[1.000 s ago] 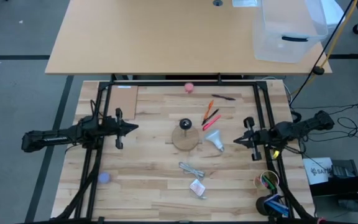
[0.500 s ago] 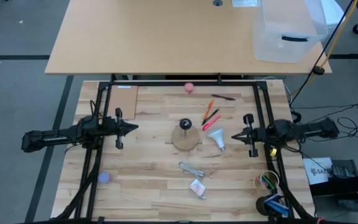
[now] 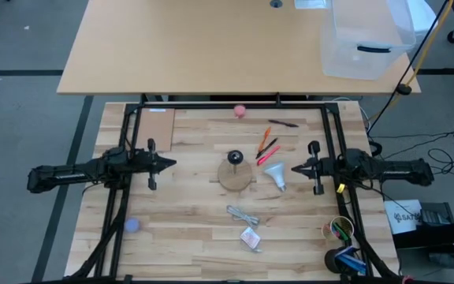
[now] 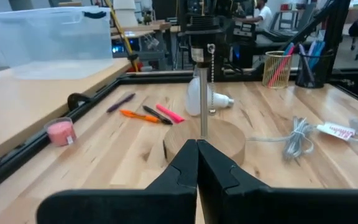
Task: Screw lightbulb
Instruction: Return to Home Position
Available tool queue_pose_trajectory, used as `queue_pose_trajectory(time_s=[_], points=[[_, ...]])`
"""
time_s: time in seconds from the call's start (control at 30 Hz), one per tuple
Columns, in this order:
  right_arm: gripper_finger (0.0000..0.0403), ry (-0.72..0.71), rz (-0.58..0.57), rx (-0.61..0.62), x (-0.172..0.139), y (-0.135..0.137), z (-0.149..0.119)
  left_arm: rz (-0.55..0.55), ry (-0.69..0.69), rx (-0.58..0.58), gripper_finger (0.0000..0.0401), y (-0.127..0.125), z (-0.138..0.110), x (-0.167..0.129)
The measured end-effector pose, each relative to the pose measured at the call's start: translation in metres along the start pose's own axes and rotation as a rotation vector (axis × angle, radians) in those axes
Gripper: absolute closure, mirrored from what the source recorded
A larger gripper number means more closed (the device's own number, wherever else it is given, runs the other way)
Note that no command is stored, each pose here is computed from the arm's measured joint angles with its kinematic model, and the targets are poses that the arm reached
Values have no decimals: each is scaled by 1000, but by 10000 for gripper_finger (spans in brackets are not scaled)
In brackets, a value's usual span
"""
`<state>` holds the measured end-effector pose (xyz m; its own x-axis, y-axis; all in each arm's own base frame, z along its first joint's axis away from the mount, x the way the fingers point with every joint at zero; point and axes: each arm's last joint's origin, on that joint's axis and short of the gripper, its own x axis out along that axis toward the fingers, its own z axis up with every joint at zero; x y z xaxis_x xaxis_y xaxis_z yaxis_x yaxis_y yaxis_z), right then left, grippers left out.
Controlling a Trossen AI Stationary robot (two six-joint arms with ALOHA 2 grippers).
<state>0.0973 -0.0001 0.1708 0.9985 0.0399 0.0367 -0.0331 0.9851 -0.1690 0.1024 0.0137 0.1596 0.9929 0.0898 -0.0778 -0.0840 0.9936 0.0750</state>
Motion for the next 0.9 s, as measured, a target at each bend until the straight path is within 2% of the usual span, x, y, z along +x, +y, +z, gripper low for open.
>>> queue_pose_trajectory(time_s=[0.27,0.6,0.9], points=[[403,14,-25,7,0,-2,-1,54,11,8,401,2,-1,0],[403,74,-87,31,2,-5,-6,77,13,12,401,3,-1,0],[403,91,-89,62,3,-5,-7,91,15,10,401,4,-1,0]])
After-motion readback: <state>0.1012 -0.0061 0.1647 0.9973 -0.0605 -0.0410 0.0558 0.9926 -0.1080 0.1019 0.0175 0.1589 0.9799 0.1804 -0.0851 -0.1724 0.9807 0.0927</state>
